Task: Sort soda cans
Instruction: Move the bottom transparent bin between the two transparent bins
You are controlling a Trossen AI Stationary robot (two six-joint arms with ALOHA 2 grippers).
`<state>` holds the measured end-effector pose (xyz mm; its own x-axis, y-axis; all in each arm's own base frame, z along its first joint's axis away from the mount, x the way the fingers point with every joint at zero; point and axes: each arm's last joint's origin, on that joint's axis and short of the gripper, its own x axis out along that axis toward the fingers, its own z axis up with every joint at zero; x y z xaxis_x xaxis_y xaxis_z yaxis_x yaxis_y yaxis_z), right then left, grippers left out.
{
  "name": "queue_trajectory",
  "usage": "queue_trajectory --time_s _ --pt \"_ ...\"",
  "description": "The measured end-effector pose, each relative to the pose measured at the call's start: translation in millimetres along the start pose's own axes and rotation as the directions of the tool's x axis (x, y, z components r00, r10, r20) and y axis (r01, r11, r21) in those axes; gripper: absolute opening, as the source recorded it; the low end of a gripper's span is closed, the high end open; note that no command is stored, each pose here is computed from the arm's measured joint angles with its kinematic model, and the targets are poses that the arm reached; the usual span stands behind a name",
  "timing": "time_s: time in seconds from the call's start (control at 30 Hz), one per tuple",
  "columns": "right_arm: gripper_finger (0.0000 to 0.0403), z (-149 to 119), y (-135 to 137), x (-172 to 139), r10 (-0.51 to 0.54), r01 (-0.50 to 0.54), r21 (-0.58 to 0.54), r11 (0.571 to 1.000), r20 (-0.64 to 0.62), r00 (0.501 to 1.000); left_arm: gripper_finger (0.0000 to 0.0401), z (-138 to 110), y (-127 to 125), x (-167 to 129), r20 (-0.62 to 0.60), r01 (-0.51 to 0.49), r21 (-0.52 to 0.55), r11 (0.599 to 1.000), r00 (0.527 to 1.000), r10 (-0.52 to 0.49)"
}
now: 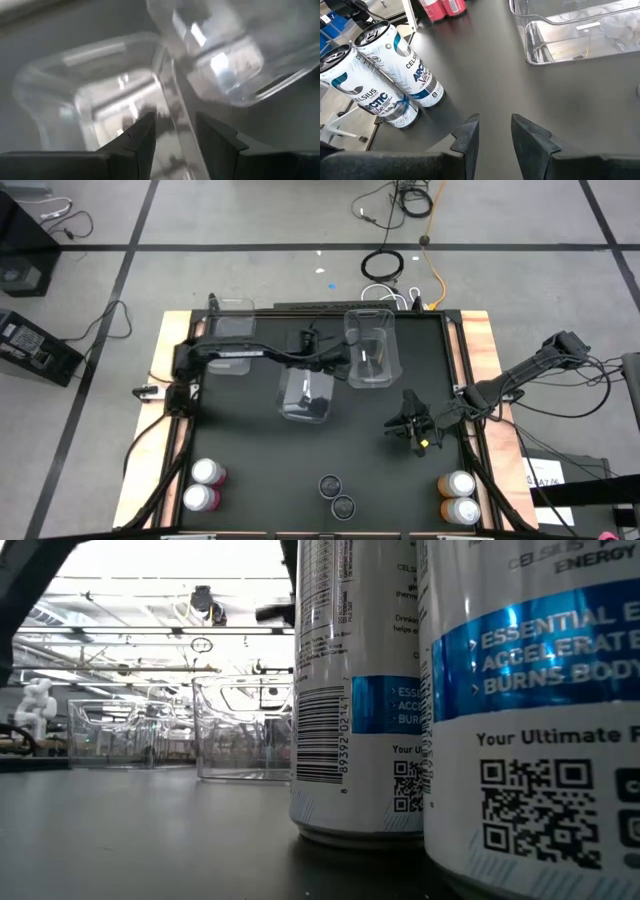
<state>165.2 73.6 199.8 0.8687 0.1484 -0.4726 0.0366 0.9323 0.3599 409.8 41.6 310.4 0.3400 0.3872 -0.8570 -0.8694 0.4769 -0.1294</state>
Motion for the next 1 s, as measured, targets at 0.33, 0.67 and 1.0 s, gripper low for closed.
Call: queue_trajectory --time_s 0.33,0.67,1.0 --pt "0.0107 0 0 0 0.001 -0.001 0.007 1.0 0.004 1.0 0.0148 -28 34 -120 0.392 -0.067 0.044 0.997 0.919 0.044" --pt "0.0107 3 2 0 0.015 -0.015 0.014 1.0 0.034 0.999 0.0148 -83 69 -113 0.452 -0.12 0.007 0.993 0.886 0.104" --pt "0.0107 14 8 -1 0.078 -0.084 0.041 0.996 0.14 0.987 0.0148 -123 111 -89 0.466 -0.013 0.048 0.999 0.885 -0.011"
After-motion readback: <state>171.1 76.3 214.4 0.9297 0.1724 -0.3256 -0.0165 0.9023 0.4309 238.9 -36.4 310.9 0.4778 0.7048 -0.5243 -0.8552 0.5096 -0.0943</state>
